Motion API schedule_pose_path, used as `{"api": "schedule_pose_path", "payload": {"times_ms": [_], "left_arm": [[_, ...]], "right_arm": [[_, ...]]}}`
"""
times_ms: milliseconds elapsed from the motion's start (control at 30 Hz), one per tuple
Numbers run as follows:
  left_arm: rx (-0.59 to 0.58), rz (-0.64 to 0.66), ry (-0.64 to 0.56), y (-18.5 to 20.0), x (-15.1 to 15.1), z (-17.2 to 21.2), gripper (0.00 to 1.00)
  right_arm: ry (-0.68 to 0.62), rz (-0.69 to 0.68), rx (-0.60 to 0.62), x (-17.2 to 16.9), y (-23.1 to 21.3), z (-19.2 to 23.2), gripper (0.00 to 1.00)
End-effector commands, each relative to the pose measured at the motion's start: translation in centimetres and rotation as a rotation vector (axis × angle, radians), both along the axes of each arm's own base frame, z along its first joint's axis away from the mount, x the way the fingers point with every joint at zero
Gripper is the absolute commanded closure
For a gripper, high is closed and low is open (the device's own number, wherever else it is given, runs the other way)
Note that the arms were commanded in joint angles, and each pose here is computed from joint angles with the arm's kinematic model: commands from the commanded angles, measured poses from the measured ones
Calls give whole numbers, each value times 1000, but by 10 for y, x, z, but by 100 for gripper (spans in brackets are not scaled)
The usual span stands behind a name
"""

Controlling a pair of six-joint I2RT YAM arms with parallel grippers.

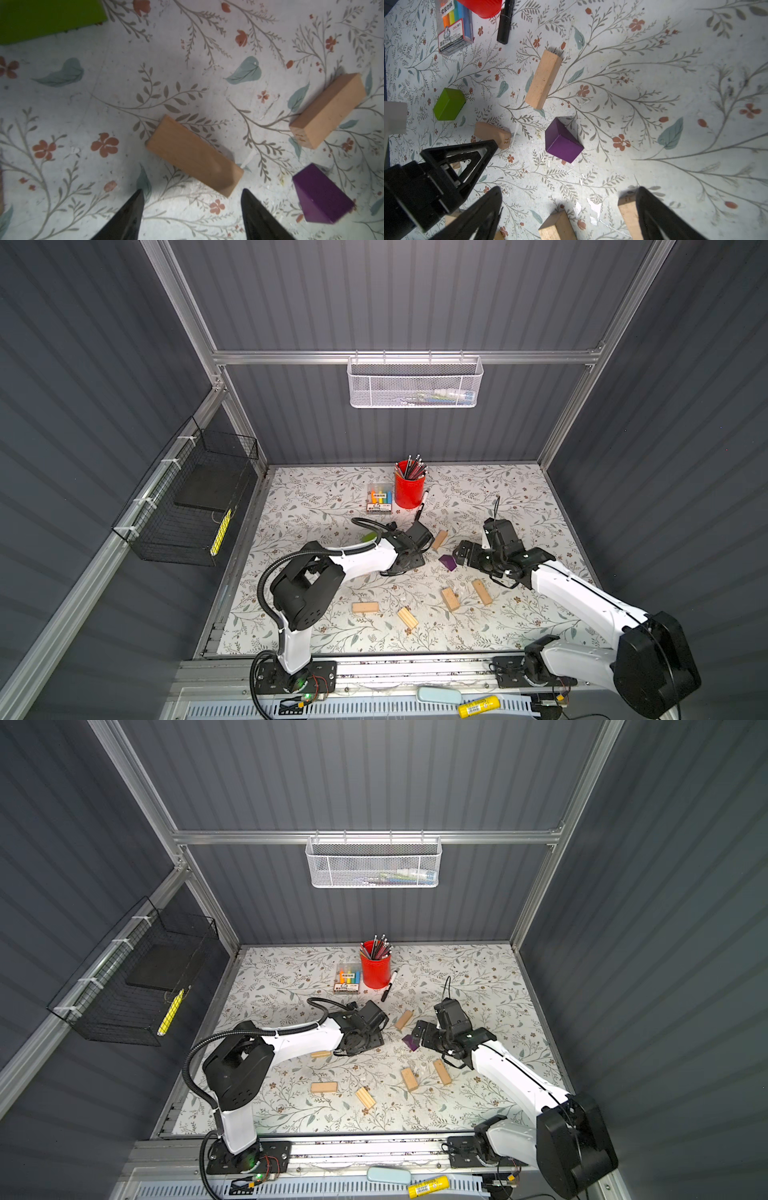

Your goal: Build the wood block tower

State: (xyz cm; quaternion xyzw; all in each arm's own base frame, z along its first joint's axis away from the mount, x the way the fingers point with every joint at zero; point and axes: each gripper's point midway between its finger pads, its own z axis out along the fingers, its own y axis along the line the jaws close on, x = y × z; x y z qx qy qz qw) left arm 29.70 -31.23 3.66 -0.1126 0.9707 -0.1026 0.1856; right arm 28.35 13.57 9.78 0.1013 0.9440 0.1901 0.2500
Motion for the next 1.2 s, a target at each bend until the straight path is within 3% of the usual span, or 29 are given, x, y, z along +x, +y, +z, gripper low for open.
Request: {"api": "schedule_pose_path", "payload": {"times_ms": [0, 333, 700, 867, 1167], "left_arm": [[27, 4, -13, -7, 9, -1, 27], [86, 5, -49, -20, 32, -5, 33], [194, -34, -42, -9, 34, -14, 53], [220, -100, -28, -4, 27, -15, 64], [223, -285, 19, 11, 0, -17, 75]], "right_arm": [[-17, 11, 0, 5, -1, 6, 1], [-4, 8, -4, 4, -6, 2, 1], [-1, 33, 13, 2, -2, 4, 1], [3, 53, 20, 1, 1, 6, 1], [61, 100, 27, 0, 10, 3, 1]]}}
